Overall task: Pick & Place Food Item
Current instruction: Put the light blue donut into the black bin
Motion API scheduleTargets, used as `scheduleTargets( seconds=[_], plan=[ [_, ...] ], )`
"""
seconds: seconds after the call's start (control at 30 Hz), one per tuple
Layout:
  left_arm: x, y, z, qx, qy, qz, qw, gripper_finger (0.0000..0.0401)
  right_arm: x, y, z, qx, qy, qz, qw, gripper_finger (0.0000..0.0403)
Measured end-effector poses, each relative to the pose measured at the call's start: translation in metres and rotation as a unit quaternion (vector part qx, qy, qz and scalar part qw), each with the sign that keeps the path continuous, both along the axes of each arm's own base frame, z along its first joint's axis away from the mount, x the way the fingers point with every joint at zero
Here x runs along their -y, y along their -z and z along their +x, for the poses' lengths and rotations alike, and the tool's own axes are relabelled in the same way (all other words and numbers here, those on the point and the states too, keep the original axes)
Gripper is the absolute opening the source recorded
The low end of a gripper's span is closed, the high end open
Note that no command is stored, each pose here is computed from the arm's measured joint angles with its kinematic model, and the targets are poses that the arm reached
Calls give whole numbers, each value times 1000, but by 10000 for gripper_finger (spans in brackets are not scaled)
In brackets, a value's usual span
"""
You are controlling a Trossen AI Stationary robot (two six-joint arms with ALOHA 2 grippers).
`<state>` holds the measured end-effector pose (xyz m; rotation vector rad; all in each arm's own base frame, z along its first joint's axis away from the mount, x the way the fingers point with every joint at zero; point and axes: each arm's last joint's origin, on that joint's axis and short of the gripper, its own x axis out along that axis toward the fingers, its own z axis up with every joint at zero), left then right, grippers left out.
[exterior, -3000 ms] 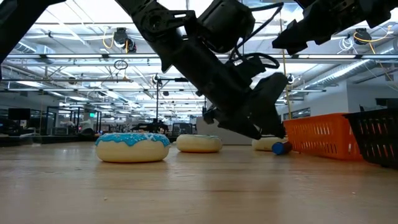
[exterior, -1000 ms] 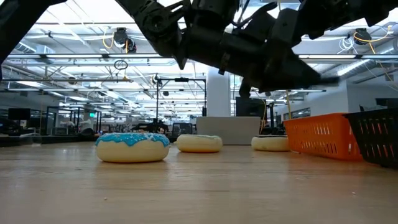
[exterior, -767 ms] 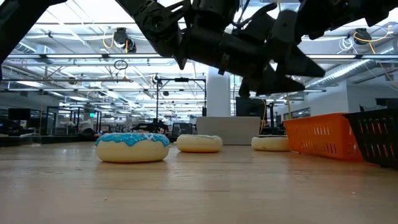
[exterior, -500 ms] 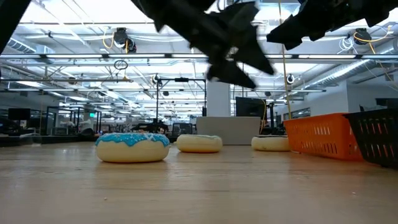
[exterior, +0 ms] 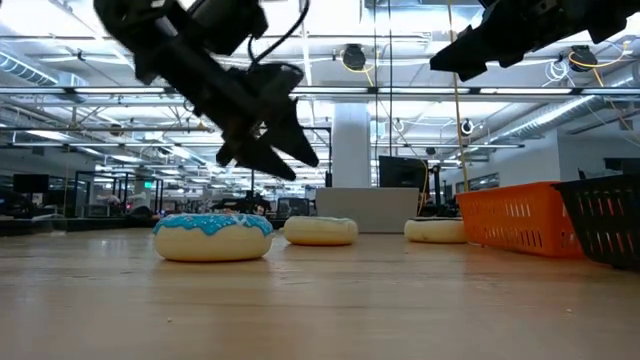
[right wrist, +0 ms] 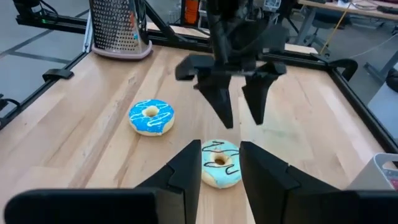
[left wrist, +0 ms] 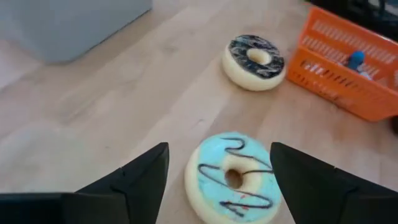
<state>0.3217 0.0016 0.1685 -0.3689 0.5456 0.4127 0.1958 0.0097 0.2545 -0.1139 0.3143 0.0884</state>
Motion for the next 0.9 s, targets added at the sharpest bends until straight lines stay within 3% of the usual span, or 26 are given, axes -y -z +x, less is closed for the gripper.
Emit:
scheduleTargets(
  seconds=[0.1, 0.27, 0.67, 0.77, 0.9],
  plan=[
    [-4, 20, -9, -9, -11, -7, 1000, 274, 0, 0, 0, 1, -2, -5, 1000, 100],
    [-1, 45, 2, -6, 11, -22, 1000, 279, 0, 0, 0, 1, -1, -6, 1000, 100],
    [-5, 77, 19, -32, 0, -39, 999, 278, 0, 16, -2, 3, 0, -3, 1000, 100],
    [-5, 77, 19, -34, 7, -39, 999, 264, 0, 18, -2, 19, 2, -2, 1000, 100],
    [-4, 67, 19, -26, 32, -22, 999, 216, 0, 21, -2, 37, 2, -1, 999, 100]
  ],
)
